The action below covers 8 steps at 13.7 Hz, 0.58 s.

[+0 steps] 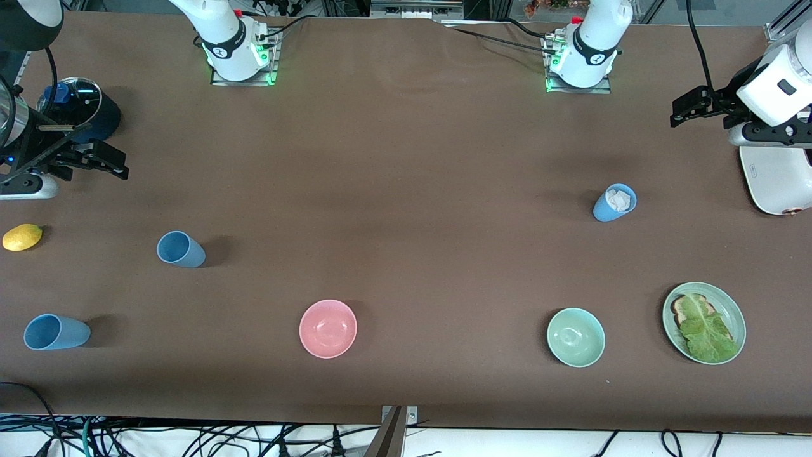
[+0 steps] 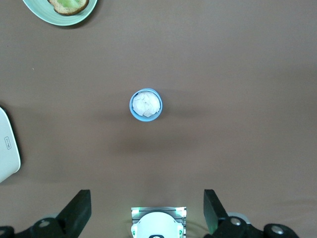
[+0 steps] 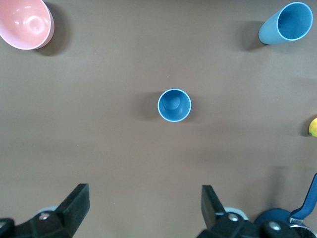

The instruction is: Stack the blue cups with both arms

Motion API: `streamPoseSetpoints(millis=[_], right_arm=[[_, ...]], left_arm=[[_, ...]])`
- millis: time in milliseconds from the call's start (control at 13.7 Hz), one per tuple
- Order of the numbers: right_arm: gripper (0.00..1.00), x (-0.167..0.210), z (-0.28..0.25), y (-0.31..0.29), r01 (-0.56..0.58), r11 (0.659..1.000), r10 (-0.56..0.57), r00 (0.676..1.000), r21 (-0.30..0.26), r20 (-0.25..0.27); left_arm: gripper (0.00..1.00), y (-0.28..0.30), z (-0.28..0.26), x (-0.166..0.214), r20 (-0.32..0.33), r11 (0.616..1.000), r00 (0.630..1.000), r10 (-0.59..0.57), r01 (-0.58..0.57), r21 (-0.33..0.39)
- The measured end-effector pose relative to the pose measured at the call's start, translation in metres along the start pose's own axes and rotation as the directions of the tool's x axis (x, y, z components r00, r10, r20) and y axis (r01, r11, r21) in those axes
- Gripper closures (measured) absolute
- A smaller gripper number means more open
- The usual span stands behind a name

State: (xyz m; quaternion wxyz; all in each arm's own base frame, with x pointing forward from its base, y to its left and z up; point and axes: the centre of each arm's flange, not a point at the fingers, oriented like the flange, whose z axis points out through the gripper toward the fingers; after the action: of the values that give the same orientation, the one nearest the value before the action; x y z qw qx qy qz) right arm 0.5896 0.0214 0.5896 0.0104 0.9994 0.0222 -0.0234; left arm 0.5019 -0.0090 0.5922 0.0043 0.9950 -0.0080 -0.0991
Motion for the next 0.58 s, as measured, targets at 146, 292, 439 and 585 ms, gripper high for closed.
streamPoseSetpoints(millis=[146,292,439,585], right_arm=[[0.0,0.0014,-0.0054,-0.0007,0.001,1.0,-0.001,1.0,0.0,-0.029],[0.0,0.0008,-0.0084,-0.0006,0.001,1.0,-0.001,0.999,0.0,-0.039],[0.0,0.0008,-0.0086,-0.0008,0.001,1.0,-0.001,0.999,0.0,-0.039],[0.0,0.0008,-0.0086,-0.0006,0.001,1.0,-0.001,0.999,0.0,-0.039]], left_arm=[[0.0,0.0007,0.0,0.0,0.0,1.0,1.0,0.001,-0.001,0.0],[0.0,0.0022,-0.0001,0.0,0.0,1.0,1.0,0.004,-0.004,0.001],[0.0,0.0029,-0.0002,0.0,-0.001,1.0,1.0,0.006,-0.006,0.001],[0.0,0.0031,-0.0015,0.0,-0.004,1.0,1.0,0.006,-0.006,0.001]])
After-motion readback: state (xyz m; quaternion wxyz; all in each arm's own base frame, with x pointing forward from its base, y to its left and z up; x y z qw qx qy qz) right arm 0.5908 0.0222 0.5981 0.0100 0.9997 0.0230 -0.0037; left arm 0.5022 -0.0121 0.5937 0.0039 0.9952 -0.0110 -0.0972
